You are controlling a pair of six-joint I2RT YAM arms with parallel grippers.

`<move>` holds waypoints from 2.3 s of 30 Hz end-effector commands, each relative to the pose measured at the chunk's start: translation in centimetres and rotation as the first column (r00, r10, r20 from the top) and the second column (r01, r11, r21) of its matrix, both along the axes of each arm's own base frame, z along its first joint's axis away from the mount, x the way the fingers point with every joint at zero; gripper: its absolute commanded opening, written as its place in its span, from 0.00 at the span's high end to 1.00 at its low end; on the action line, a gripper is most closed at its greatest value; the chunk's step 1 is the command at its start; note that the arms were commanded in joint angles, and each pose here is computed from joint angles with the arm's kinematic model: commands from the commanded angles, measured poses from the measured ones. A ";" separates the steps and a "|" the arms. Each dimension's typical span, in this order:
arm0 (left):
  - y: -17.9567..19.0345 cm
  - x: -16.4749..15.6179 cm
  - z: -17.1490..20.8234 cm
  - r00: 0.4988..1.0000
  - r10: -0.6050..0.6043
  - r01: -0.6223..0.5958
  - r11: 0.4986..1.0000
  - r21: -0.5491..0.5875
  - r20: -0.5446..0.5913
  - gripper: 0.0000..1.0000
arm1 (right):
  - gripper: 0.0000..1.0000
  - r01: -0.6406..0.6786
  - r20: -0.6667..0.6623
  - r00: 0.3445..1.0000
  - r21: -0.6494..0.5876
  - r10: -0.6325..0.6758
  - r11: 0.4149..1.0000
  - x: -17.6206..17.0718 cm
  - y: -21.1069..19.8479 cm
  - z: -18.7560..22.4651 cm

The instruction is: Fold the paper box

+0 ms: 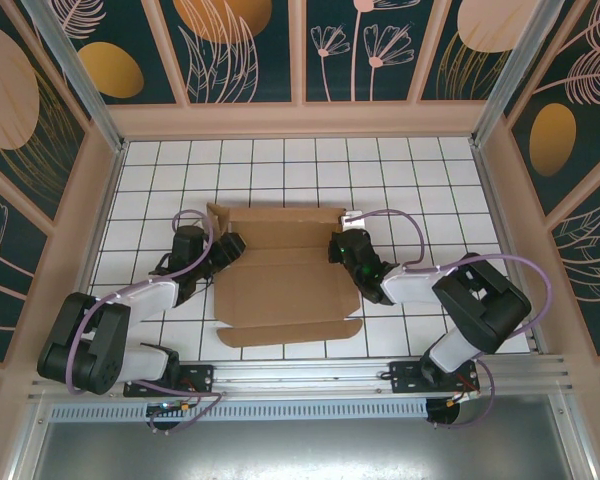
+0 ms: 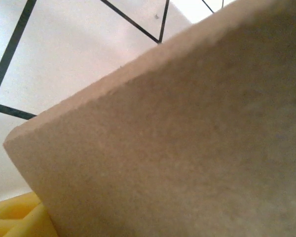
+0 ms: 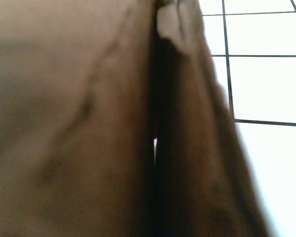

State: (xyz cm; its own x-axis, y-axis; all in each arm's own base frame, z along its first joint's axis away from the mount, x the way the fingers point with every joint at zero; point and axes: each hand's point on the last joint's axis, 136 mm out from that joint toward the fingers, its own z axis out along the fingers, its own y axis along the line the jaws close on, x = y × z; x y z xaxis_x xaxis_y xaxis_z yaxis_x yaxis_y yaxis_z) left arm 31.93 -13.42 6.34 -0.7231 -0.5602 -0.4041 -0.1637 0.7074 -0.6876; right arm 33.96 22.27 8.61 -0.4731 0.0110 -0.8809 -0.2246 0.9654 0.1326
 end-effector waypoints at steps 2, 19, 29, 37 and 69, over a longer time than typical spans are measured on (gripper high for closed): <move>-1.1 0.1 2.1 0.995 -0.069 0.070 0.998 -0.005 0.071 0.27 | 1.00 -0.097 -0.134 0.987 -0.034 0.092 0.995 -2.0 1.1 -3.7; -0.6 -1.9 2.9 0.993 -0.109 0.107 0.993 0.043 0.040 0.28 | 1.00 -0.059 -0.146 0.988 -0.106 0.044 0.993 -1.7 0.0 -4.5; 2.9 -2.7 5.5 0.990 0.096 -0.101 0.994 0.051 0.102 0.24 | 1.00 -0.028 -0.150 0.989 -0.146 0.006 0.989 -1.2 -0.5 -4.4; 2.8 -1.9 6.8 0.986 0.079 -0.090 0.994 0.065 0.149 0.51 | 1.00 -0.040 -0.152 0.988 -0.145 0.018 0.989 -1.3 -0.3 -4.3; 3.8 -4.9 12.6 0.982 0.020 -0.056 0.980 0.189 0.188 0.90 | 1.00 -0.008 -0.161 0.987 -0.200 -0.025 0.980 -0.7 -1.4 -4.8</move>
